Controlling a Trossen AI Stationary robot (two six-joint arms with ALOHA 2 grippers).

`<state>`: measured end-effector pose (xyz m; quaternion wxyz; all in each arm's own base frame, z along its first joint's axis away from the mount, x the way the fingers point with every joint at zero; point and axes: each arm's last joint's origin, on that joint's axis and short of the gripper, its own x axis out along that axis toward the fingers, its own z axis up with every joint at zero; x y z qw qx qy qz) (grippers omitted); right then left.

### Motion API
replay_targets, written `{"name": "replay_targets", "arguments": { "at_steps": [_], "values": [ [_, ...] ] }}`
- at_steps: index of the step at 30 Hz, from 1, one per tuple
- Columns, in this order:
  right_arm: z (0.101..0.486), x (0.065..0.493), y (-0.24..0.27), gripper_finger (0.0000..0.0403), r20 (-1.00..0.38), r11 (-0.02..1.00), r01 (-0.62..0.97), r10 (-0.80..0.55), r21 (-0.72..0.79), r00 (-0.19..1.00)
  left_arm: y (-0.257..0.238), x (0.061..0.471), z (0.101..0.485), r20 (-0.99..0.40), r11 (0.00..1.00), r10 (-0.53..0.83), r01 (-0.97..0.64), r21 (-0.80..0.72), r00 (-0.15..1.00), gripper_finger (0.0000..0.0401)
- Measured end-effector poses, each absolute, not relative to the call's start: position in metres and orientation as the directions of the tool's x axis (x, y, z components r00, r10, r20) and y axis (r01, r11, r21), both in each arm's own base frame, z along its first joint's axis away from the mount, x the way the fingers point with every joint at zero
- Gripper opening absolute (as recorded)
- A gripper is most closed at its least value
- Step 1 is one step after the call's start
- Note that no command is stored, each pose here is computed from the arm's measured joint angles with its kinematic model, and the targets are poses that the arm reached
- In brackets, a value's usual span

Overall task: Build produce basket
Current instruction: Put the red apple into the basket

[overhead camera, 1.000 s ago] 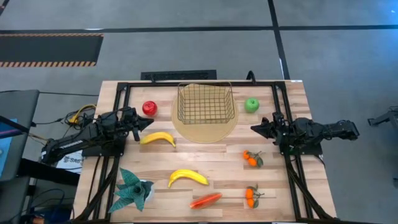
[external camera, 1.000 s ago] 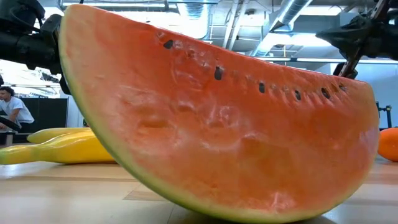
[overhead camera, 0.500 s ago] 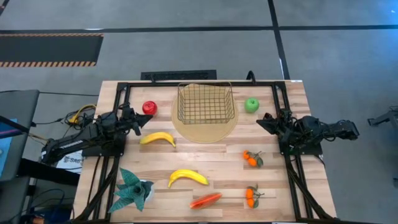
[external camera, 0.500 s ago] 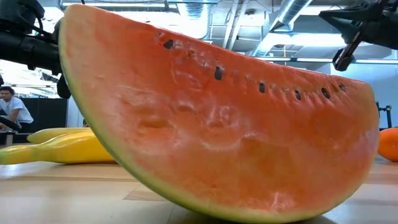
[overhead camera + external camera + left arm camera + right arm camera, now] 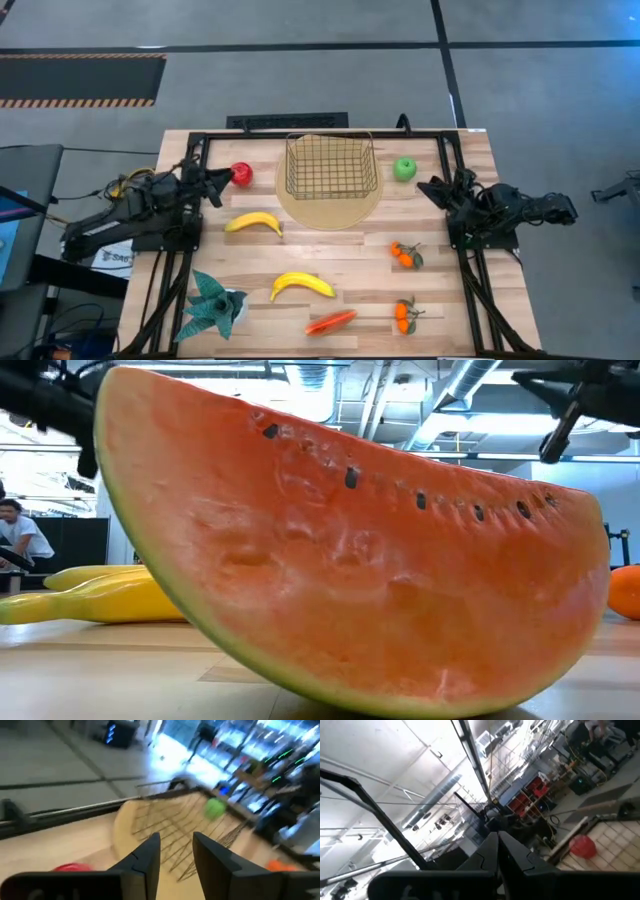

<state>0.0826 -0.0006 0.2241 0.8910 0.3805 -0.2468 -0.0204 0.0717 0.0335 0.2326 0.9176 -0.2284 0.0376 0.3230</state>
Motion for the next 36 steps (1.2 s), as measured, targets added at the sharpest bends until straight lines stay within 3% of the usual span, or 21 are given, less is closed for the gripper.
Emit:
{"name": "replay_targets", "arguments": {
  "at_steps": [5,10,18,25,36],
  "values": [
    [0.248,0.074,-0.003,0.0033,0.444,0.760,-0.091,-0.273,0.644,0.853,0.038,0.077,0.261,-0.486,0.606,0.604,-0.760,-0.236,0.632,0.0079],
    [0.273,0.066,-0.005,0.0033,0.412,0.777,-0.022,-0.310,0.629,0.857,0.047,0.102,0.283,-0.664,0.593,0.568,-0.801,-0.081,0.487,0.0063],
    [0.300,0.059,-0.005,0.0033,0.336,0.789,0.017,-0.281,0.614,0.899,0.071,0.150,0.293,-0.818,0.565,0.498,-0.824,0.055,0.287,0.0100],
    [0.313,0.055,-0.002,0.0046,0.342,0.797,-0.043,-0.208,0.602,0.916,0.096,0.170,0.270,-0.942,0.559,0.335,-0.802,0.209,-0.012,0.0141],
    [0.311,0.054,-0.001,0.0052,0.299,0.801,-0.038,-0.180,0.598,0.937,0.138,0.187,0.231,-0.955,0.562,0.253,-0.780,0.275,-0.154,0.0149]
  ]
}}
